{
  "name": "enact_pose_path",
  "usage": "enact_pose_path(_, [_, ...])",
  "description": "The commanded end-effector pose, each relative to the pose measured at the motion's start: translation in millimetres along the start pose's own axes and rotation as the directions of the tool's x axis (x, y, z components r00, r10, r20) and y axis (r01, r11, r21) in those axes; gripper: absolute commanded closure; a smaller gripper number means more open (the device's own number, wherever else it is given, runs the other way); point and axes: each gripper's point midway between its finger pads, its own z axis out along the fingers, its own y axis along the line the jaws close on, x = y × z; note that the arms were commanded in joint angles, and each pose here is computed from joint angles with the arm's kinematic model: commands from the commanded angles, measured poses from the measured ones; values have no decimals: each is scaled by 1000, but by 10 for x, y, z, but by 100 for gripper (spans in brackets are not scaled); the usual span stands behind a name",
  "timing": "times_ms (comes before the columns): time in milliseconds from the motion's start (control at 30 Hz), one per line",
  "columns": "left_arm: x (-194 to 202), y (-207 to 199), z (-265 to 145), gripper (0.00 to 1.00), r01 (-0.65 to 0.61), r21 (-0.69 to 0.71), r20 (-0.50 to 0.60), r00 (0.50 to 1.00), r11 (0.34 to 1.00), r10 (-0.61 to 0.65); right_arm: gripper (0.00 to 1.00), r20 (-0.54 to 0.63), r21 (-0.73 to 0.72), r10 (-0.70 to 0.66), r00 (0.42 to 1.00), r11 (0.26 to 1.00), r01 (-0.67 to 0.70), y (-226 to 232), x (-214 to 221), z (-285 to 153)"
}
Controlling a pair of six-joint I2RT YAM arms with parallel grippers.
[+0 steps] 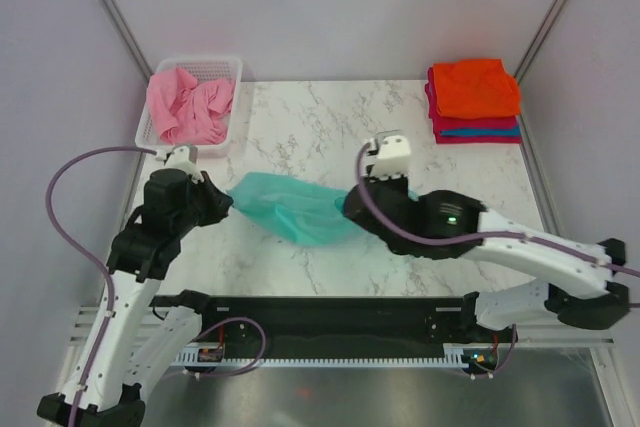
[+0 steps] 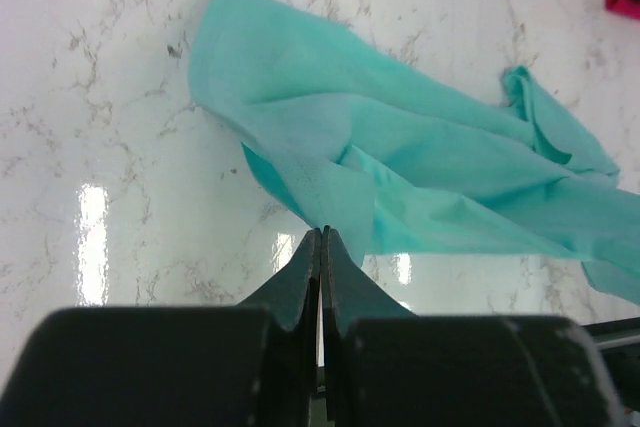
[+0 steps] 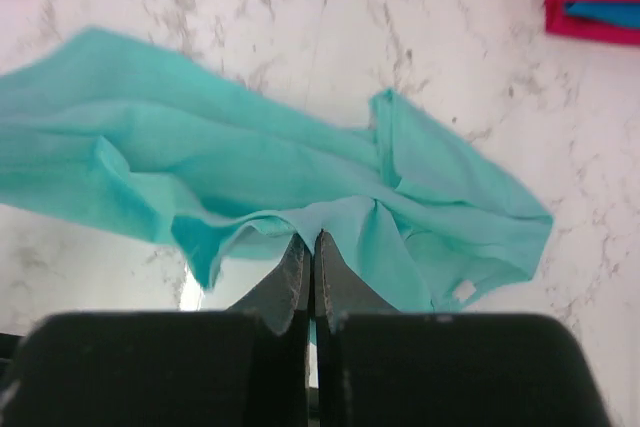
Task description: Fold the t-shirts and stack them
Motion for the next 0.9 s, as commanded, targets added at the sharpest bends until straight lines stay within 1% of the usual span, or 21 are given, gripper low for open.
enact_pose_path(0, [-678, -248, -510, 98, -28, 64, 234, 972, 998, 12, 100, 180, -6, 12, 984, 1000, -11, -544, -586, -429])
enact_pose_path(67, [-879, -271, -701, 98, -37, 48, 295, 955, 998, 21, 100, 255, -35, 63, 965, 998, -56, -694, -860, -610])
enact_pose_path(100, [-987, -279, -807, 98, -40, 38, 330, 943, 998, 26, 100, 294, -36, 47, 955, 999, -38, -864, -991, -736])
enact_pose_path(133, [-1226, -307, -1054, 98, -50, 24, 412, 911, 998, 35, 100, 333, -56, 86, 939, 996, -71, -951, -1155, -856])
enact_pose_path(200, [-1422, -322, -1302, 98, -67, 4, 479, 876, 998, 57, 100, 401, -53, 96, 911, 995, -81, -1258, -1364, -1074])
enact_pose_path(233, [-1599, -357, -1558, 98, -66, 5, 545, 837, 998, 53, 100, 429, -71, 119, 896, 993, -98, -1365, -1468, -1179])
enact_pose_path(267, [-1671, -367, -1679, 98, -67, 3, 573, 818, 998, 54, 100, 462, -107, 167, 871, 985, -132, -1434, -1587, -1283])
enact_pose_path(300, [-1789, -384, -1907, 98, -70, 2, 624, 780, 998, 54, 100, 496, -140, 175, 851, 983, -120, -1597, -1666, -1426])
enact_pose_path(367, [-1878, -417, -2121, 98, -79, 12, 666, 744, 997, 51, 100, 540, -212, 235, 808, 967, -139, -1706, -1818, -1605])
enact_pose_path(400, [-1906, -427, -2230, 98, -90, 14, 687, 725, 996, 55, 100, 559, -271, 253, 790, 956, -115, -1757, -1859, -1722])
enact_pose_path(500, [-1978, -529, -2620, 98, -150, 57, 763, 644, 987, 54, 100, 604, -317, 233, 763, 948, -38, -1845, -1930, -1894])
enact_pose_path(533, [-1992, -595, -2691, 98, -180, 80, 777, 627, 980, 52, 100, 615, -359, 227, 755, 933, 12, -1772, -1949, -1957])
enact_pose_path(567, [-2001, -613, -2752, 98, -193, 85, 789, 612, 978, 52, 100, 630, -356, 206, 749, 934, 42, -1787, -1955, -1984])
enact_pose_path(633, [-1997, -638, -2886, 98, -214, 99, 814, 580, 972, 45, 100, 656, -383, 226, 720, 922, 60, -1816, -2014, -2085])
enact_pose_path(667, [-2039, -663, -2982, 98, -222, 109, 839, 543, 969, 30, 100, 676, -369, 220, 704, 927, 65, -1864, -2048, -2115])
enact_pose_path(700, [-2057, -674, -2975, 98, -231, 109, 849, 527, 967, 30, 100, 693, -359, 226, 684, 931, 57, -1939, -2085, -2160])
enact_pose_path(733, [-2062, -676, -3072, 98, -238, 115, 870, 493, 964, 18, 100, 711, -353, 249, 658, 935, 28, -2009, -2168, -2214])
enact_pose_path(767, [-2129, -707, -3155, 98, -248, 119, 892, 451, 961, 6, 100, 723, -323, 236, 649, 946, 15, -2065, -2209, -2220])
enact_pose_path(800, [-2160, -719, -3122, 98, -256, 108, 895, 445, 961, 18, 100, 733, -272, 186, 654, 962, 32, -2039, -2259, -2177])
enact_pose_path(833, [-2192, -735, -3108, 98, -261, 102, 896, 442, 960, 25, 100, 738, -245, 187, 649, 969, -1, -2118, -2333, -2203])
enact_pose_path(867, [-2278, -774, -2979, 98, -258, 93, 886, 462, 962, 38, 100, 728, -171, 148, 669, 985, -32, -2186, -2350, -2135])
